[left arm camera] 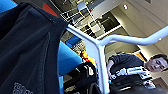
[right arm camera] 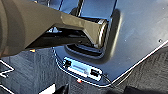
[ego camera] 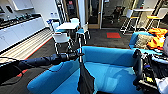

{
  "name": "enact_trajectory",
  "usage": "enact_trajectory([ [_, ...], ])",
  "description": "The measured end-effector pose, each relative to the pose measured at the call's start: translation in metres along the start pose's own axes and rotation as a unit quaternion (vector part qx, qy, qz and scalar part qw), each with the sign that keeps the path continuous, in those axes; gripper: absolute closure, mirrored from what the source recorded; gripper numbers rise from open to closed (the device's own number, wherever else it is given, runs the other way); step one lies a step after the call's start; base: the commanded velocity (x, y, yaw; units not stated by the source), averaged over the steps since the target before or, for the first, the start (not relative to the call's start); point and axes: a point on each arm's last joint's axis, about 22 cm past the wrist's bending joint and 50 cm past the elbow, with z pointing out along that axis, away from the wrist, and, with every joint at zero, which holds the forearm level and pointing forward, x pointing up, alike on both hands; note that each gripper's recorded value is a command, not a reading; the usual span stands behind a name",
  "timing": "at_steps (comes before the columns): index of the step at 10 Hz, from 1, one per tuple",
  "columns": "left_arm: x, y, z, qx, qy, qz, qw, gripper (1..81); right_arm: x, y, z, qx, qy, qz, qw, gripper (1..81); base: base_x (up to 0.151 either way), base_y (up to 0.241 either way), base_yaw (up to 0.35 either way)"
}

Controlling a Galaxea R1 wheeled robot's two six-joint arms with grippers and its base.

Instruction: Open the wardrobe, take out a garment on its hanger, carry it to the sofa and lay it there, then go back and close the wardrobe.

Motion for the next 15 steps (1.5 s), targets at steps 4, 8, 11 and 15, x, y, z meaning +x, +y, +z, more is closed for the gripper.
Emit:
enact_trajectory([
  [4, -0.009, -0.009, 0.053, 0.022, -0.016, -0.003, 0.9996, 81.1, -0.001, 0.000, 0.000, 0.001, -0.001, 0.000, 1.0000, 1.0, 0.000, 0.000, 0.000],
  [8, -0.019, -0.076, 0.088, 0.083, -0.006, -0.029, 0.9961, 81.1, -0.001, -0.001, 0.000, 0.001, -0.002, 0.000, 1.0000, 1.0, 0.000, 0.000, 0.000],
  [11, -0.022, -0.106, 0.110, 0.112, 0.006, -0.035, 0.9931, 81.1, -0.002, -0.003, 0.001, 0.002, -0.002, 0.000, 1.0000, 1.0, 0.000, 0.000, 0.000],
  [15, -0.077, -0.204, 0.089, 0.184, 0.001, -0.069, 0.9805, 81.1, -0.006, -0.002, 0.000, 0.001, -0.004, 0.001, 1.0000, 1.0, 0.000, 0.000, 0.000],
])
